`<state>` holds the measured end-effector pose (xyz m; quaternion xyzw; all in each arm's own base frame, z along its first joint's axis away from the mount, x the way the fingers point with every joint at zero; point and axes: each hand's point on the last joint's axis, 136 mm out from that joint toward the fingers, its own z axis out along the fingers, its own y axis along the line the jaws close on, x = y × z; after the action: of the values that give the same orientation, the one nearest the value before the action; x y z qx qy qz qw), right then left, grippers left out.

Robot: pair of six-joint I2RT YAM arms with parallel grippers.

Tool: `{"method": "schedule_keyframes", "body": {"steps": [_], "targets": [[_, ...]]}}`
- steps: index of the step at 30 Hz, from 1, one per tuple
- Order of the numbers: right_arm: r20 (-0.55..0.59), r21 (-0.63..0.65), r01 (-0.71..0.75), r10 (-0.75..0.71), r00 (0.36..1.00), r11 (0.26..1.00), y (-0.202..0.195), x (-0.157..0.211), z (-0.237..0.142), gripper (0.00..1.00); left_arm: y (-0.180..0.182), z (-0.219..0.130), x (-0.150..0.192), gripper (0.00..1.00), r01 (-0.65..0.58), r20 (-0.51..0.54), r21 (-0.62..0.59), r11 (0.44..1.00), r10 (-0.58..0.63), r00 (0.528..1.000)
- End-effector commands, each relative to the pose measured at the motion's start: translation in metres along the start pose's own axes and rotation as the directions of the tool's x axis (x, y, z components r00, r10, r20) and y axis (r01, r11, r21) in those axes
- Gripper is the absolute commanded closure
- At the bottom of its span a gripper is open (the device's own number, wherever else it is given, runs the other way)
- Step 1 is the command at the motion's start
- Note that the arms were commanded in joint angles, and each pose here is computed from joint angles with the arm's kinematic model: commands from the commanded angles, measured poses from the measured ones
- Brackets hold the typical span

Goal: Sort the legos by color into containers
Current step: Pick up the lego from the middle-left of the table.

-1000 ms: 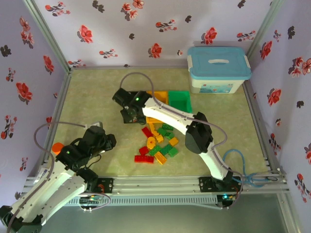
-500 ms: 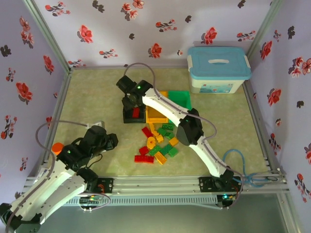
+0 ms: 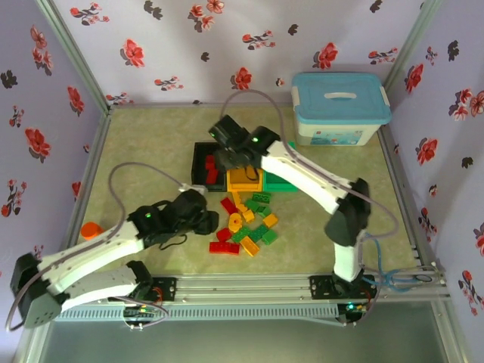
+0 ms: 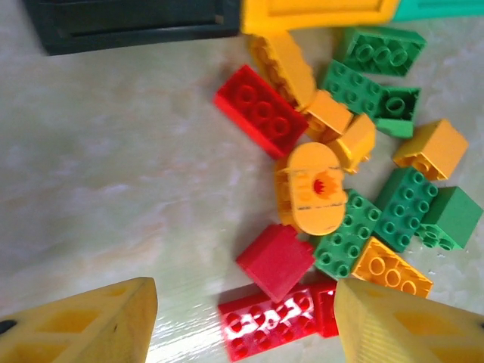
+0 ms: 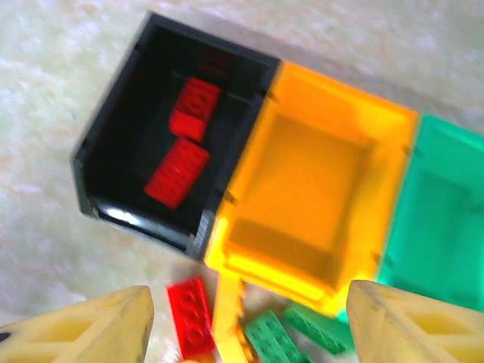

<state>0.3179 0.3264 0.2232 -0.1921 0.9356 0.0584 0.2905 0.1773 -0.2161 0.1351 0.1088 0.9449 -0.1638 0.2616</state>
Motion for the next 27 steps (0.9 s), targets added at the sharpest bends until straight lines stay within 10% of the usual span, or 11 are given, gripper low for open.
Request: {"method": "schedule_keyframes", "body": {"steps": [1,16,27], "targets": [[0.062,0.058,-0.09,0.087,0.994,0.994,-0.032,0.016,-0.016,0.31,-0.037,0.018,-0.009,0.35,-0.073,-0.022,0.066,0.995,0.074,0.997],[-0.077,0.092,-0.312,0.319,0.945,0.946,-0.104,0.188,-0.035,0.27,-0.057,0.109,0.014,0.38,-0.156,-0.277,-0.074,0.985,0.13,0.952],[-0.074,0.066,-0.356,0.361,0.93,0.932,-0.106,0.204,-0.033,0.28,-0.044,0.129,0.027,0.52,-0.175,-0.345,-0.16,0.971,0.111,0.932]]}}
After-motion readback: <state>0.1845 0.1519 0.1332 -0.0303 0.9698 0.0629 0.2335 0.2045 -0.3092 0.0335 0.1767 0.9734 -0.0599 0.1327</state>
